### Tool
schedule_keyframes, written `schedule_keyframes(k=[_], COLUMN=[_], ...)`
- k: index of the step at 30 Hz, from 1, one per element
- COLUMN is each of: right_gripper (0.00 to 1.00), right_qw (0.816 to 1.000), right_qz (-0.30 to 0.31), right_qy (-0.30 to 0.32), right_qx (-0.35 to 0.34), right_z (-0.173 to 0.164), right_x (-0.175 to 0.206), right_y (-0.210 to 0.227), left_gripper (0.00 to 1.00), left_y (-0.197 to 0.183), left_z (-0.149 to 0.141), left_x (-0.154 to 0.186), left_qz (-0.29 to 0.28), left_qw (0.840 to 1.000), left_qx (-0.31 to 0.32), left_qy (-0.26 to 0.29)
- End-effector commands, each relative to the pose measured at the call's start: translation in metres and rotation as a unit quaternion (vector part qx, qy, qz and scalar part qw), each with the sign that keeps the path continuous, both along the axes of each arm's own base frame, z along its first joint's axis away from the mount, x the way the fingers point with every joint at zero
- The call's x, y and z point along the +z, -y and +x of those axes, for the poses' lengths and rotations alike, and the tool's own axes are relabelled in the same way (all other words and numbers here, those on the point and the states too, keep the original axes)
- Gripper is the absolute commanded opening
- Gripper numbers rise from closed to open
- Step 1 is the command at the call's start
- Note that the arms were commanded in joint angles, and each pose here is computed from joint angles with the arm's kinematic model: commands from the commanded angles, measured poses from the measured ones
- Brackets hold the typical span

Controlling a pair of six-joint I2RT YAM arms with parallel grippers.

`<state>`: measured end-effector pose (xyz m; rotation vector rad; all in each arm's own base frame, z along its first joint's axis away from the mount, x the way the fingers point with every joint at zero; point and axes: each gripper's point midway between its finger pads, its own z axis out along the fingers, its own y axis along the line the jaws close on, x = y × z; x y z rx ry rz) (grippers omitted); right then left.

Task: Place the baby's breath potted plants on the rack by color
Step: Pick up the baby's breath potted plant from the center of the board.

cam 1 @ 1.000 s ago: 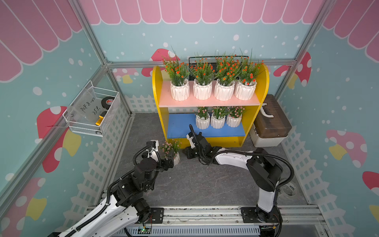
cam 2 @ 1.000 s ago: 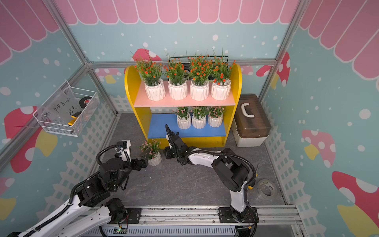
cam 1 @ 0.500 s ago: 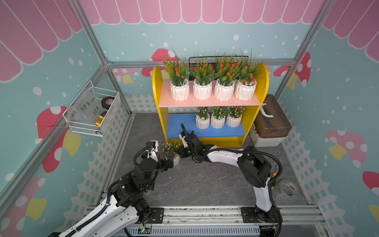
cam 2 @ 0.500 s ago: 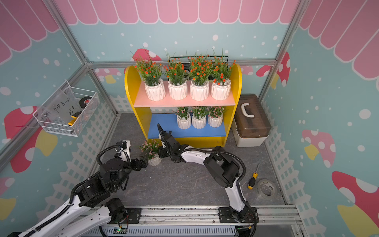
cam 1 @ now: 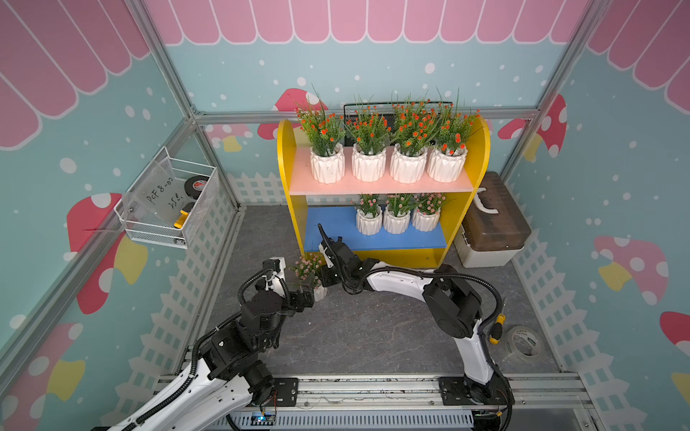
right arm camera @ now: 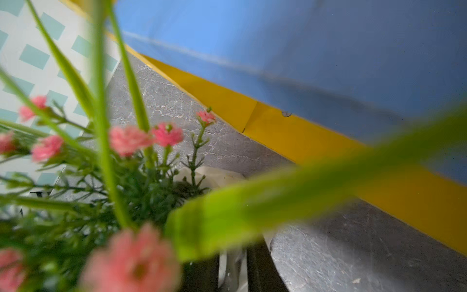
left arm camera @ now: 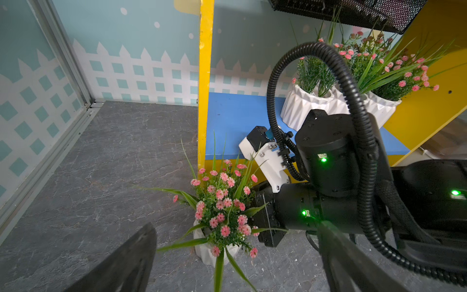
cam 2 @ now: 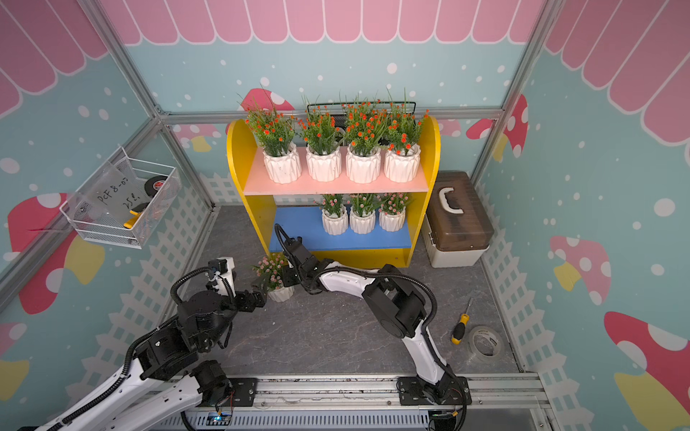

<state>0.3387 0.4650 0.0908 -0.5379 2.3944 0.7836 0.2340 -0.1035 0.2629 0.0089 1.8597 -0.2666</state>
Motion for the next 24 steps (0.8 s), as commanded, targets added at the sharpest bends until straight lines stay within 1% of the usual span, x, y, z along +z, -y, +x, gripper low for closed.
schedule_keyframes(k=[1, 3, 6, 9, 17, 21, 24], right_gripper=[0.19, 0.18, 0.08, 0.05, 0.02, 0.02, 0.02], right_qw=[0.999, 0.998, 0.997, 0.996, 0.994, 0.994, 0.993], right_qz=[-0.049, -0.066, -0.081, -0.092, -0.106, -0.111, -0.117], right_qy=[-0.011, -0.013, -0.014, -0.011, 0.004, 0.005, 0.006], right_qx=[0.003, 0.004, 0.008, 0.012, 0.0, -0.013, -0.025], right_z=[-0.008, -0.009, -0.01, -0.012, -0.009, -0.01, -0.012], right_x=[-0.019, -0.024, -0.028, -0.027, -0.012, -0.008, -0.006], right_y=[0.004, 0.006, 0.009, 0.014, 0.046, 0.072, 0.093], left_gripper=[0.97, 0.97, 0.97, 0.97, 0.97, 0.97, 0.97], left_y=[-0.004, -0.004, -0.005, -0.004, 0.0, 0.005, 0.014], left_z=[-0.001, -0.001, -0.001, -0.001, 0.0, 0.002, 0.003], left_x=[-0.007, -0.008, -0.009, -0.009, -0.01, -0.011, -0.011], left_qz=[-0.003, -0.003, -0.004, -0.005, -0.002, -0.004, -0.006], left_qw=[1.0, 1.0, 1.0, 1.0, 1.0, 1.0, 1.0], left_qx=[0.011, 0.012, 0.013, 0.013, 0.004, -0.005, -0.024], left_qy=[-0.006, -0.007, -0.007, -0.006, -0.007, -0.006, -0.004])
